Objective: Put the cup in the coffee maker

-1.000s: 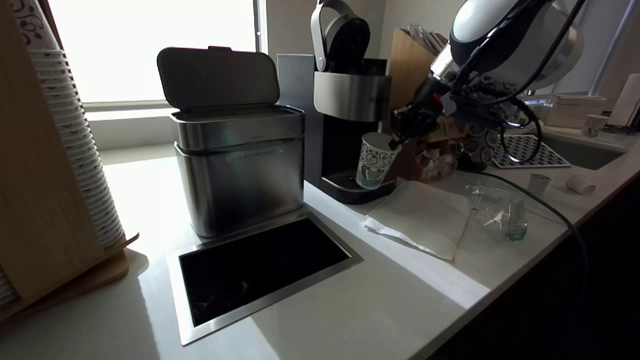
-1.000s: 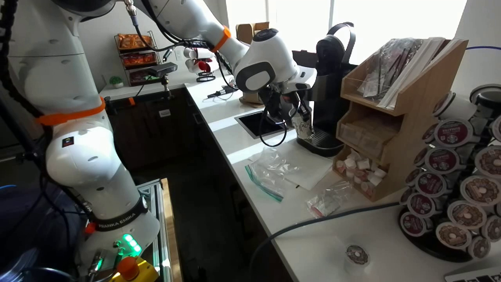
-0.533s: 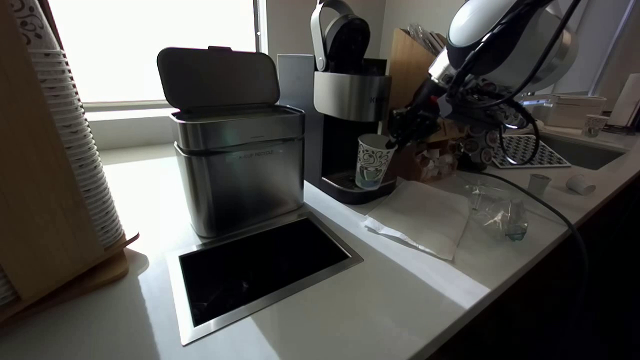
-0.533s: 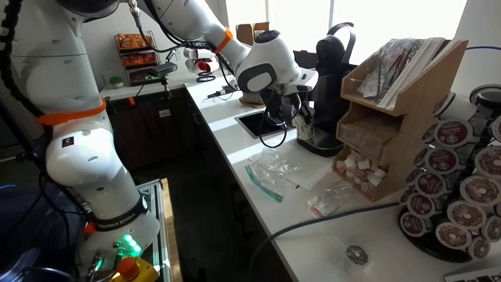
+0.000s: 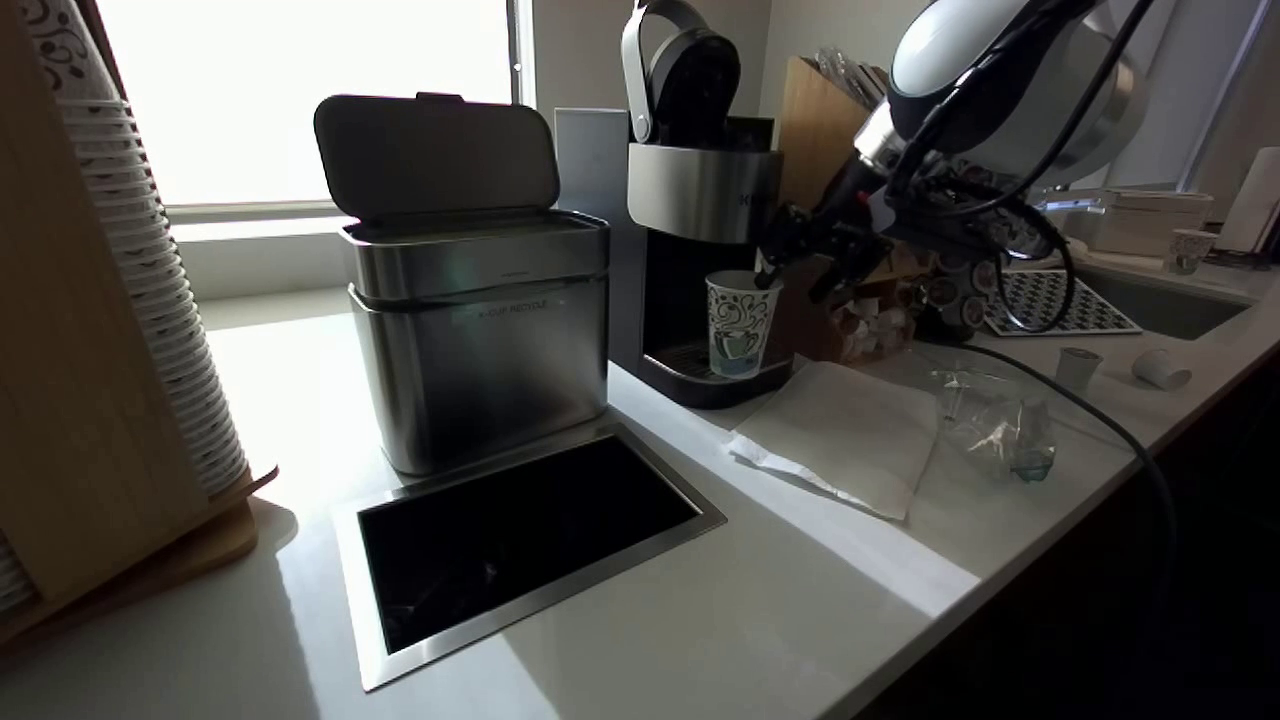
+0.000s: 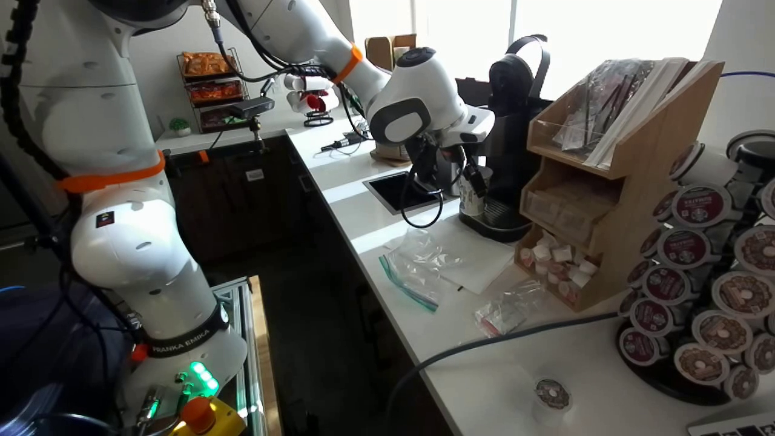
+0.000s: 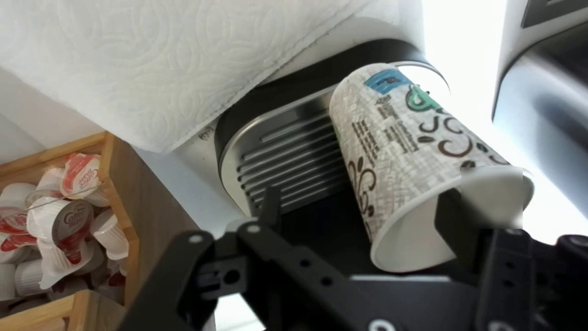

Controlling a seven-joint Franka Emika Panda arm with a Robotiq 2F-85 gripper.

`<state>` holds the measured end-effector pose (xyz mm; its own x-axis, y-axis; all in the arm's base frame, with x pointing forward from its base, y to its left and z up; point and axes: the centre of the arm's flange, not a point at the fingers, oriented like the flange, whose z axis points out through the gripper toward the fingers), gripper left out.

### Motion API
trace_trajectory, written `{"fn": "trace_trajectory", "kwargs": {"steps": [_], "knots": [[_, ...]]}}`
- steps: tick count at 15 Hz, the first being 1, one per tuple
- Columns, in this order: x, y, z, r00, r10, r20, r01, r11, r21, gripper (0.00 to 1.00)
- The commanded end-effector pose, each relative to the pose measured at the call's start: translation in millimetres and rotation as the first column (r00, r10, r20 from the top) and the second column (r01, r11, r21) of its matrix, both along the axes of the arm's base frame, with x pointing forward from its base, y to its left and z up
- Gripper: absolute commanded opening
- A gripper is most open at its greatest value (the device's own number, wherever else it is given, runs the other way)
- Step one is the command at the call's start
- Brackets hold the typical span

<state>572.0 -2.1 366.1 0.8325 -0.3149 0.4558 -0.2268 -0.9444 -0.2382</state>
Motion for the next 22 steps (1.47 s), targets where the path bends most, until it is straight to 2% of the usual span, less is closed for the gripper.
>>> {"fn": "trace_trajectory", "kwargs": {"steps": [1,9,15,22], "knots": [[4,1,-2,1.000,-0.018,-0.007,0.018,1.000,0.005,1.00],[-3,3,4,1.000,0.005,0.026,-0.005,1.000,-0.028,1.00],[-8,12,9,0.994,0.065,0.085,-0.058,0.995,-0.084,1.00],[-40,30,30,0.980,0.152,0.125,-0.132,0.979,-0.154,1.00]]}}
